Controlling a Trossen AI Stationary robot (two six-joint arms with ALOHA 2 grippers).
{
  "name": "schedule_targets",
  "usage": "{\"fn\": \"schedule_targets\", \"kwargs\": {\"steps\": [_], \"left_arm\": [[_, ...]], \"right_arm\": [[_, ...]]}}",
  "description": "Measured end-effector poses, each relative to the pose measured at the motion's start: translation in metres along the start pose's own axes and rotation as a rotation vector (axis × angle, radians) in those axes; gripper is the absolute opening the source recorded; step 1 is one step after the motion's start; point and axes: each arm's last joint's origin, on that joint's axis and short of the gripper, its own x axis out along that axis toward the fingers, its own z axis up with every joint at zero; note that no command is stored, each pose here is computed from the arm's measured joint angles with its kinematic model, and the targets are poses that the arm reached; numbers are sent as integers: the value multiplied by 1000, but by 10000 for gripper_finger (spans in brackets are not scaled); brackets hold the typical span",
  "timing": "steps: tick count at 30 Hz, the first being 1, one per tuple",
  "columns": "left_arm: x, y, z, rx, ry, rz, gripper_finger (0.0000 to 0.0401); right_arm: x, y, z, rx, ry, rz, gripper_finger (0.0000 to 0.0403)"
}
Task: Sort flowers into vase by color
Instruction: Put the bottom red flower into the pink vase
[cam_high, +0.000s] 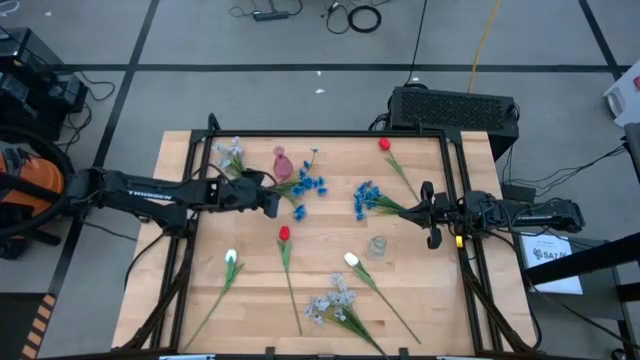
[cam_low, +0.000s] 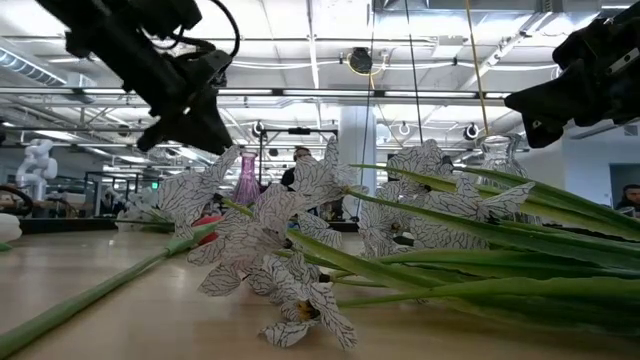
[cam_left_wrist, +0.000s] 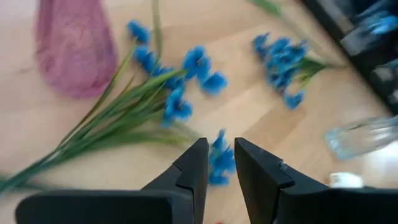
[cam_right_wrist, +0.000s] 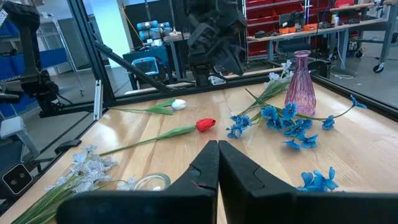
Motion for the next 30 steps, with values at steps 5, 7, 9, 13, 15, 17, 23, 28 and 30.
{"fn": "schedule_targets", "kwargs": {"steps": [5, 7, 9, 13, 15, 17, 23, 28, 30], "left_arm": [[-12, -28, -1, -65, -27, 26, 75], [-13, -38, -3, -89, -39, 21, 75], [-12, -49, -5, -120, -43, 17, 74], [-4, -68, -14, -163, -9, 19, 74], [2, -78, -20, -192, 6, 21, 74], [7, -89, -27, -204, 15, 24, 74], [16, -114, -43, -274, 66, 108, 74], [16, -121, -53, -341, 165, 263, 74], [18, -122, -58, -360, 208, 301, 74]], "right_arm": [[0, 0, 0, 0, 0, 0, 0], [0, 0, 0, 0, 0, 0, 0], [0, 0, 0, 0, 0, 0, 0], [0, 0, 0, 0, 0, 0, 0], [0, 0, 0, 0, 0, -1, 0], [0, 0, 0, 0, 0, 0, 0], [0, 0, 0, 0, 0, 0, 0], [0, 0, 0, 0, 0, 0, 0], [0, 0, 0, 0, 0, 0, 0]]}}
